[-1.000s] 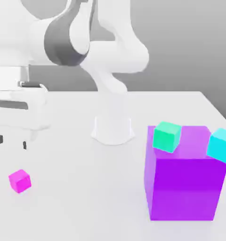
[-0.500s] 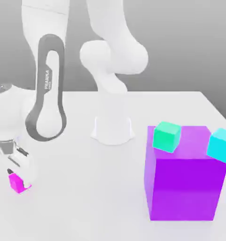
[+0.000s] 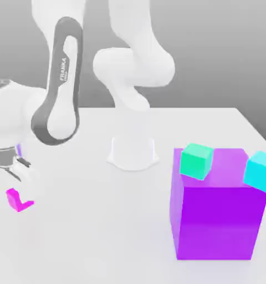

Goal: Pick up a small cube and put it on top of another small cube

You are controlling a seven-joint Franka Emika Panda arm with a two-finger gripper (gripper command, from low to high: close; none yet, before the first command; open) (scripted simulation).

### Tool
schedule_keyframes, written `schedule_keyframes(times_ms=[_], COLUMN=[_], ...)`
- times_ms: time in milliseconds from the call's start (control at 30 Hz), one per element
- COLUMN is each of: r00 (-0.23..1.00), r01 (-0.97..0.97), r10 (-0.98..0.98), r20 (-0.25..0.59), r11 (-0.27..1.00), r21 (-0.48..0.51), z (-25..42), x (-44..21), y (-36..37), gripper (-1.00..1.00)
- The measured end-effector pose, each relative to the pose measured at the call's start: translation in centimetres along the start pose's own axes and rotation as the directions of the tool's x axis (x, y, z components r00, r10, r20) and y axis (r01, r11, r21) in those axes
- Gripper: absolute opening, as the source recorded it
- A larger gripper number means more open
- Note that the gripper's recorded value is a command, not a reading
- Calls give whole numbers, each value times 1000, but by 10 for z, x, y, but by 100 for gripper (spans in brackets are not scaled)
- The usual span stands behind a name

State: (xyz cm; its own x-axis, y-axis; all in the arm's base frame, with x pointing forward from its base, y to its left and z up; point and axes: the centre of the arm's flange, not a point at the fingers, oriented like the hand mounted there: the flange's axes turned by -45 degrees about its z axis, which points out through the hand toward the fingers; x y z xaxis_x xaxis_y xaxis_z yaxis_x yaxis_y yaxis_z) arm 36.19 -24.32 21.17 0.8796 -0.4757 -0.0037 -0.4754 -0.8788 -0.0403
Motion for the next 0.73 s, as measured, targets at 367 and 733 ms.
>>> schedule_keyframes(times_ms=[367, 733], r00=[380, 0], r01=[924, 1000], r10=[-925, -999], r20=[11, 38], r11=[380, 0], r21=[49, 2], z=[-148, -161], x=[-81, -187], y=[-388, -471], gripper=[-100, 100])
